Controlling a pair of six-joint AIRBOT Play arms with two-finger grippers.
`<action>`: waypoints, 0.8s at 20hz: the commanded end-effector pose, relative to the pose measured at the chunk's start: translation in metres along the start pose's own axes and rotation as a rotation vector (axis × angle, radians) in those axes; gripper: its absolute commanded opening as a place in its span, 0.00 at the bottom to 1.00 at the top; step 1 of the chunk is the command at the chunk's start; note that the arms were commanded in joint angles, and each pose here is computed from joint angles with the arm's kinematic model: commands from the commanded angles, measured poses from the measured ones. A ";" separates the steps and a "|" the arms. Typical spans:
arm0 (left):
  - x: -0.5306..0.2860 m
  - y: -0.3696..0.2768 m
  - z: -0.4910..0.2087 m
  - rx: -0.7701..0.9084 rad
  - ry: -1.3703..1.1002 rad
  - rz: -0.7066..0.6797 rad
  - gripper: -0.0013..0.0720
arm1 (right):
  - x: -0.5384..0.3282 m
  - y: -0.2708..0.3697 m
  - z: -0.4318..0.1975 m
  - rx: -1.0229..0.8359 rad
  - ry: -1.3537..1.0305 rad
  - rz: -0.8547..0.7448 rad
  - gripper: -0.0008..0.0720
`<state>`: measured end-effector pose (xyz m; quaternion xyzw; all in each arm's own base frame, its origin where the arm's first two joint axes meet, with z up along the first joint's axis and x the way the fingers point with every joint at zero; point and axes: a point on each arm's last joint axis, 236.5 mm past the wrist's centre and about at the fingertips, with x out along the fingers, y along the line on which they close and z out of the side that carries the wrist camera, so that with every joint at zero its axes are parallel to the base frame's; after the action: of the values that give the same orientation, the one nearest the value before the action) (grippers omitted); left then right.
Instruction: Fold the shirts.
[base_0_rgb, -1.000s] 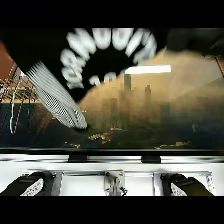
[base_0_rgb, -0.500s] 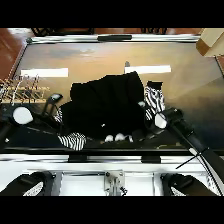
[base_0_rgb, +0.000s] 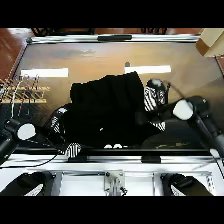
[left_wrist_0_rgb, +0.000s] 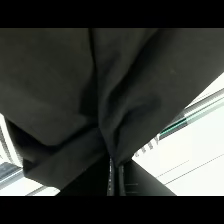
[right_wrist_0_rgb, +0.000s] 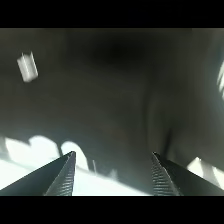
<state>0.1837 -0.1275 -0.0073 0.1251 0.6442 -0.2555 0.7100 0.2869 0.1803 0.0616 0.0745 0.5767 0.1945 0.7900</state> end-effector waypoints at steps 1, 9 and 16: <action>-0.004 0.004 0.011 0.012 -0.061 0.029 0.09 | 0.027 0.012 0.046 0.048 -0.040 0.100 0.80; -0.009 0.004 0.025 -0.074 -0.134 0.025 0.09 | 0.169 0.040 0.020 0.014 0.316 0.089 0.80; -0.016 0.003 0.059 -0.081 -0.282 0.014 0.09 | 0.176 0.033 0.028 0.020 0.359 0.027 0.80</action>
<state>0.2231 -0.1440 0.0101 0.0771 0.5706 -0.2352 0.7830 0.3525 0.2830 -0.0672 0.0589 0.6964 0.2211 0.6802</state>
